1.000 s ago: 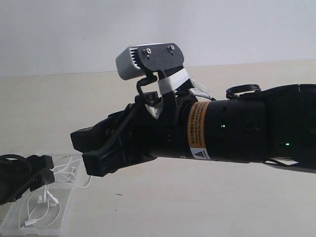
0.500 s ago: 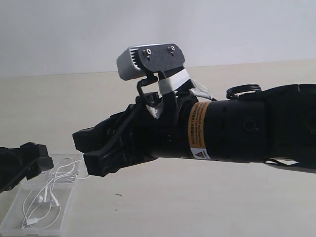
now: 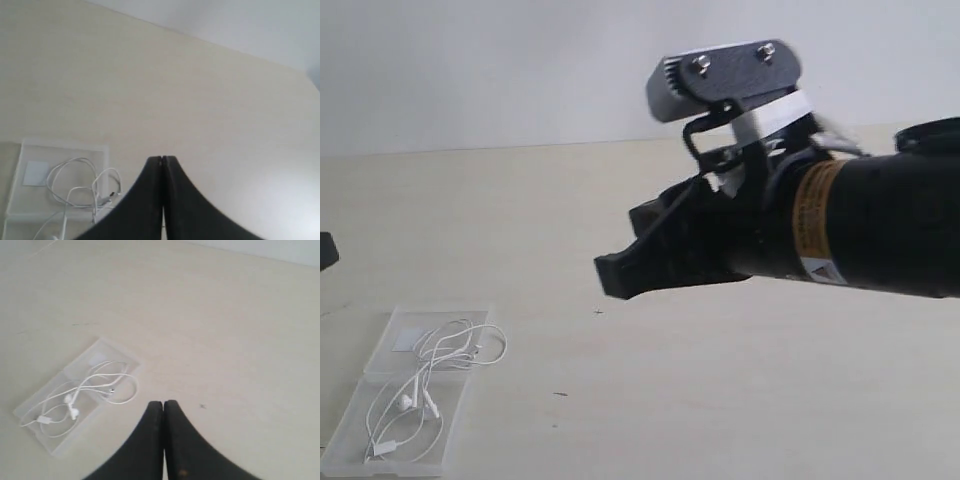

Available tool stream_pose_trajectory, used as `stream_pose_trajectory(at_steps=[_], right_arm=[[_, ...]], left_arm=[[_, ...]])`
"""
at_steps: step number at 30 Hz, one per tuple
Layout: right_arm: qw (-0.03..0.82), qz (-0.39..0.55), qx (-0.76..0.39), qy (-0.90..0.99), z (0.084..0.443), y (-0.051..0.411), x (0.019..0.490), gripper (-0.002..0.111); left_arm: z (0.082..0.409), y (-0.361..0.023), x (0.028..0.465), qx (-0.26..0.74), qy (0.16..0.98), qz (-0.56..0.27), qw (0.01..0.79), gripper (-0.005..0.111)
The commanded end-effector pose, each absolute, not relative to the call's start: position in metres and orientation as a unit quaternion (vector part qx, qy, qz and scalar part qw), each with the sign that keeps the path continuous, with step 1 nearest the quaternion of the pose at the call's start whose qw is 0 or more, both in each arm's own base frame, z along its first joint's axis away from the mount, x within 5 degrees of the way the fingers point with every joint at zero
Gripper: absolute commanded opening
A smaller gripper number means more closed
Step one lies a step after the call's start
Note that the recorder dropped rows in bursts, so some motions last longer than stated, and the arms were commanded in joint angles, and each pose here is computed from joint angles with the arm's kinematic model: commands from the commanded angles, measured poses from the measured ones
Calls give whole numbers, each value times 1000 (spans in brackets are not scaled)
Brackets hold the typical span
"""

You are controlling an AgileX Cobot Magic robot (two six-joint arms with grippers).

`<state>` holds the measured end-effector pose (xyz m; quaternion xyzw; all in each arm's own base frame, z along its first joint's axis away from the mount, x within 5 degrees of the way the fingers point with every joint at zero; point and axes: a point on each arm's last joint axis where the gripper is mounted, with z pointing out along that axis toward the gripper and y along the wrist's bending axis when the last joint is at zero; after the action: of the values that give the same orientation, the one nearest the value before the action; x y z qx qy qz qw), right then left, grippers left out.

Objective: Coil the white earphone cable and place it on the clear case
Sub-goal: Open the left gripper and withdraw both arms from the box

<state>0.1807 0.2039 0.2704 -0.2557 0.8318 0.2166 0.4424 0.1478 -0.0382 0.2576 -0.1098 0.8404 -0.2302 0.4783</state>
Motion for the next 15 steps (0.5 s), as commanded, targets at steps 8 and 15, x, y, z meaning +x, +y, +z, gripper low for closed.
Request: stream_pose_trajectory(at_steps=[8, 15], right_arm=[[502, 156, -195, 828, 308, 135, 147, 0], [476, 169, -155, 849, 289, 109, 126, 0]], left_arm=[[277, -42, 84, -6, 828, -273, 490, 0], [271, -42, 64, 6, 817, -290, 497, 0]])
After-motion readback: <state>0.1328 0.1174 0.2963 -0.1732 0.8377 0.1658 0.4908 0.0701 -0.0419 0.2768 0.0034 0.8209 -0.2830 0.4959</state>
